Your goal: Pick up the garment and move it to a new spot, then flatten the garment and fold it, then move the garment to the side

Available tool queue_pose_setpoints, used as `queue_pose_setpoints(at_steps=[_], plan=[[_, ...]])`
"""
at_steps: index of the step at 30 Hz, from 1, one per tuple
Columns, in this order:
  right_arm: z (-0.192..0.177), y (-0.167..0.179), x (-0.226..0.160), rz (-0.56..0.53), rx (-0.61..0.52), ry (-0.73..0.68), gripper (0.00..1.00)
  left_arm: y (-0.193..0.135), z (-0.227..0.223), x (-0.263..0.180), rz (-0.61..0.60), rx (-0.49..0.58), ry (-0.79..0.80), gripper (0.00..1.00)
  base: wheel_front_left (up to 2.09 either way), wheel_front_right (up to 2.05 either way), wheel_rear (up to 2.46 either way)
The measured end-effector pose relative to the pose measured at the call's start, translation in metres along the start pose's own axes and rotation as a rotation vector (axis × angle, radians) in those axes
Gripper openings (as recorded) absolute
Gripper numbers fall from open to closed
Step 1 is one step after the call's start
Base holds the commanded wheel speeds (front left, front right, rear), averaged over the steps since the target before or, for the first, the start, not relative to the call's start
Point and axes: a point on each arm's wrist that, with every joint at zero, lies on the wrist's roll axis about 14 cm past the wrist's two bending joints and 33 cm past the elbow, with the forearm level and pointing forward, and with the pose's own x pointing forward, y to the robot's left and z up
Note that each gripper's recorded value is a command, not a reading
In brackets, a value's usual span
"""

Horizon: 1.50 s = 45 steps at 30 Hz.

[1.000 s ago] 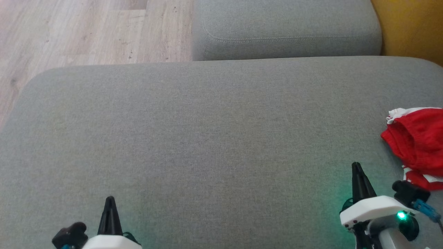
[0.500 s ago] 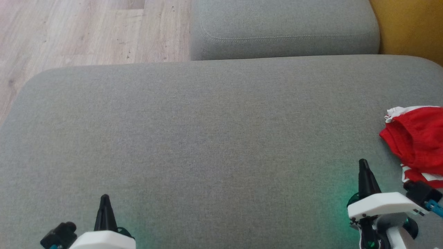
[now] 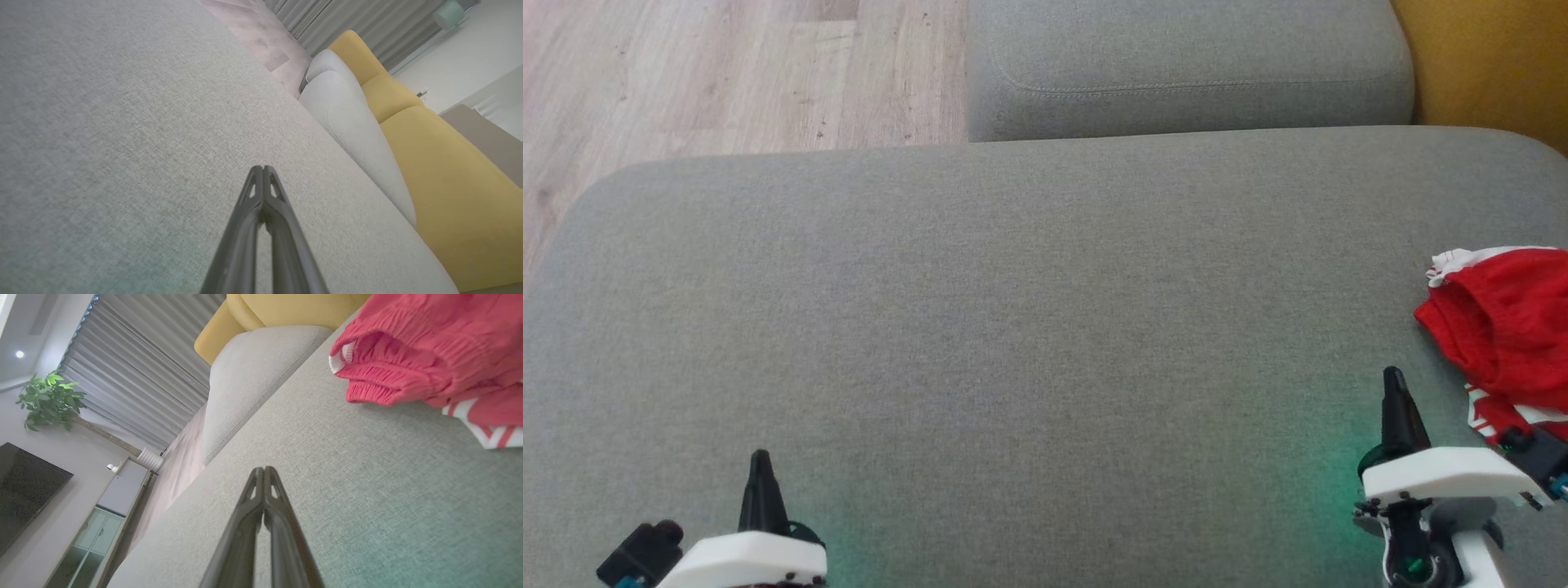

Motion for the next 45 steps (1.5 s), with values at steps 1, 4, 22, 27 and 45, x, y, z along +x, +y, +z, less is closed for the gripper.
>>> queue_pose_setpoints(at_steps=[1,4,22,27,45], plan=[[0.001,0.000,0.000,0.000,0.012,-0.001,0.00,0.000,0.000,0.000,-0.002,-0.011,0.001,0.00,0.00,0.00,0.00],[0.003,0.000,0.000,-0.001,0.049,-0.008,0.00,-0.001,0.000,0.001,-0.005,-0.047,0.005,0.00,0.00,0.00,0.00],[0.017,0.002,0.000,0.007,0.263,-0.035,0.00,-0.011,0.010,0.008,-0.039,-0.249,0.003,0.00,0.00,0.00,0.00],[0.020,0.003,0.000,0.014,0.323,-0.043,0.00,-0.013,0.011,0.008,-0.047,-0.306,0.009,0.00,0.00,0.00,0.00],[0.035,0.006,0.000,0.048,0.537,-0.069,0.00,-0.027,0.023,0.015,-0.106,-0.507,0.009,0.00,0.00,0.00,0.00]])
